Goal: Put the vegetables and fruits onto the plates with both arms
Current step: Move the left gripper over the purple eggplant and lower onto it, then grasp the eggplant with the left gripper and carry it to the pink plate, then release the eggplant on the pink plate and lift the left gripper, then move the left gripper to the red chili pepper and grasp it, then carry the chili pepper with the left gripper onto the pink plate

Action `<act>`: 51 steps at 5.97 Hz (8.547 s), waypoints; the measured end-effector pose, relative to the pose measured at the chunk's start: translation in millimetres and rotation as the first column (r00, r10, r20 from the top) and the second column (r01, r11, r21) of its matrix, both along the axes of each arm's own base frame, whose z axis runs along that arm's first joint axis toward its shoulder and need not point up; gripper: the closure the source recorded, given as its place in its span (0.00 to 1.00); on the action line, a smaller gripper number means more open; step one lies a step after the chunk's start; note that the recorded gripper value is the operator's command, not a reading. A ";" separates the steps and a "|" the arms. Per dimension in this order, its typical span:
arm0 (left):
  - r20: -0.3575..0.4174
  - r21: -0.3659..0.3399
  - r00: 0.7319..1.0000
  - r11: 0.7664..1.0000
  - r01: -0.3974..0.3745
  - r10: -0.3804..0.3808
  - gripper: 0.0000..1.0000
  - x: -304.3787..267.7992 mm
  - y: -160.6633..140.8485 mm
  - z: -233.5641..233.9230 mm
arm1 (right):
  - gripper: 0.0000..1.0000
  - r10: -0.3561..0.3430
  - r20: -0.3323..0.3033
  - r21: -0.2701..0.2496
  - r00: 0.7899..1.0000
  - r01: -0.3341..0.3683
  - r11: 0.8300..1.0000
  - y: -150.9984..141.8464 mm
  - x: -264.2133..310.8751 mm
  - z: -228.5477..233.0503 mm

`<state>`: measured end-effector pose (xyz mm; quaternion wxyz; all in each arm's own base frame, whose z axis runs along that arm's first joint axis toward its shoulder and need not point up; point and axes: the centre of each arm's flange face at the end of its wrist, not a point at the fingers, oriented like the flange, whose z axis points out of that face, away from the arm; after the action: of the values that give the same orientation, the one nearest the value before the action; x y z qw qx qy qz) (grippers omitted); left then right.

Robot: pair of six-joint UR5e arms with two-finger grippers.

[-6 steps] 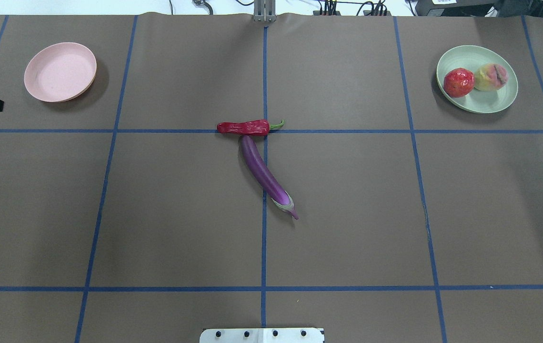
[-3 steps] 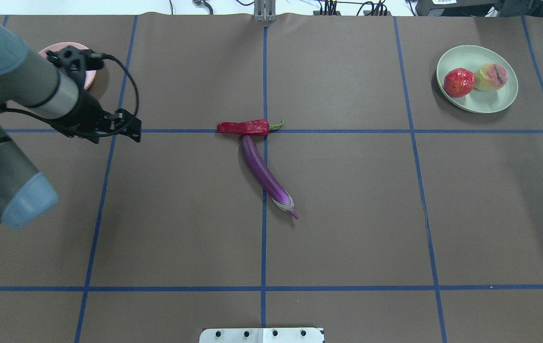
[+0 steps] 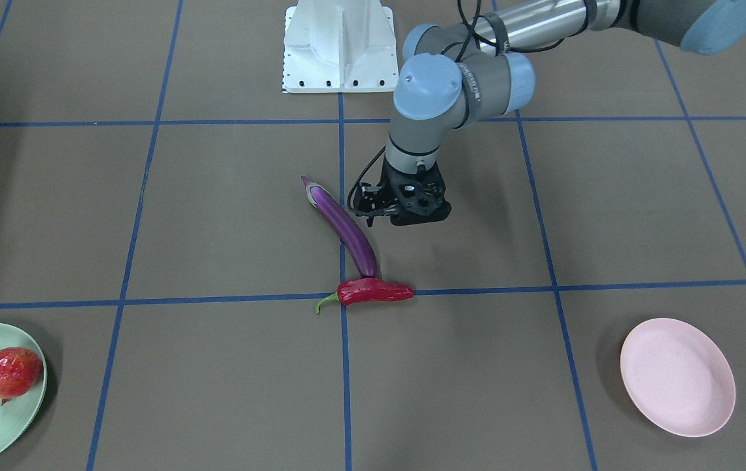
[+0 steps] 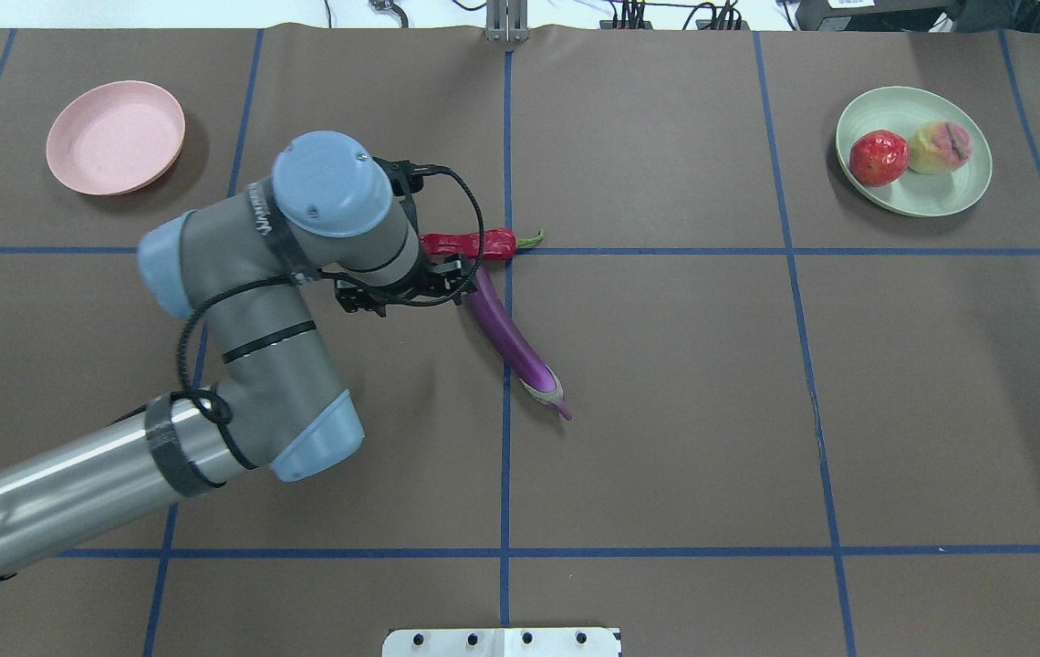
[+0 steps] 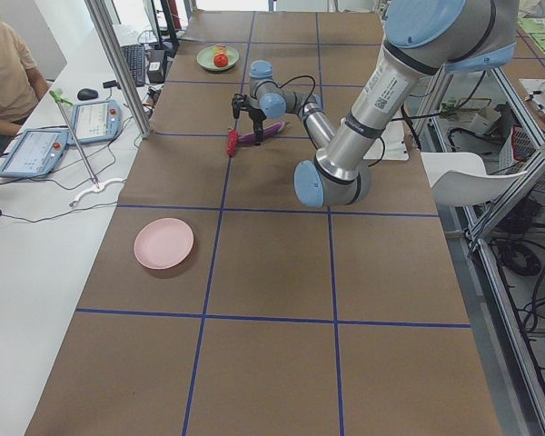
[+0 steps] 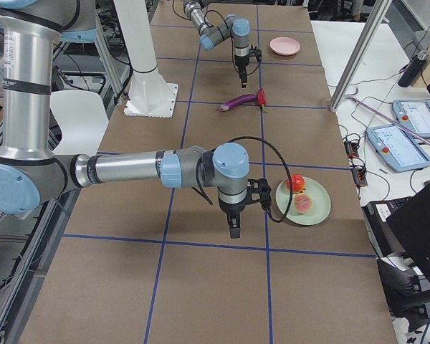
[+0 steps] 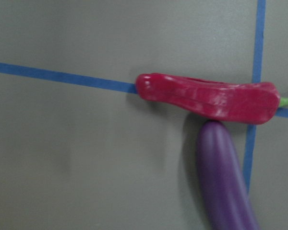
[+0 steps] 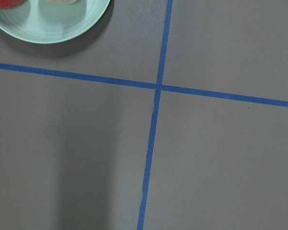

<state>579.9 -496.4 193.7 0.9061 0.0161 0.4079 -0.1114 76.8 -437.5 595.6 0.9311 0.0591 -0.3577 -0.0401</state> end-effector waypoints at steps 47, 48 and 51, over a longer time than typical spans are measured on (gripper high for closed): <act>0.136 -0.511 0.797 0.648 0.565 -0.588 1.00 49.8 -93.4 -1.4 | 0.00 0.003 0.000 -0.003 1.000 -0.003 1.000 -1.5 -0.7 2.0; 0.117 -0.497 0.804 0.667 0.555 -0.582 1.00 42.4 -97.4 -8.2 | 0.00 0.004 0.001 -0.004 1.000 -0.004 1.000 -1.2 -0.6 2.3; 0.074 -0.251 0.908 0.873 0.418 -0.413 1.00 -10.1 -125.9 -29.5 | 0.00 0.004 0.001 -0.005 1.000 -0.004 1.000 -1.1 -0.9 2.3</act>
<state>569.8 -622.3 164.2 0.8587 -0.0150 0.3684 -0.3560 75.9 -438.6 597.9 0.9311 0.0575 -0.3583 -0.0374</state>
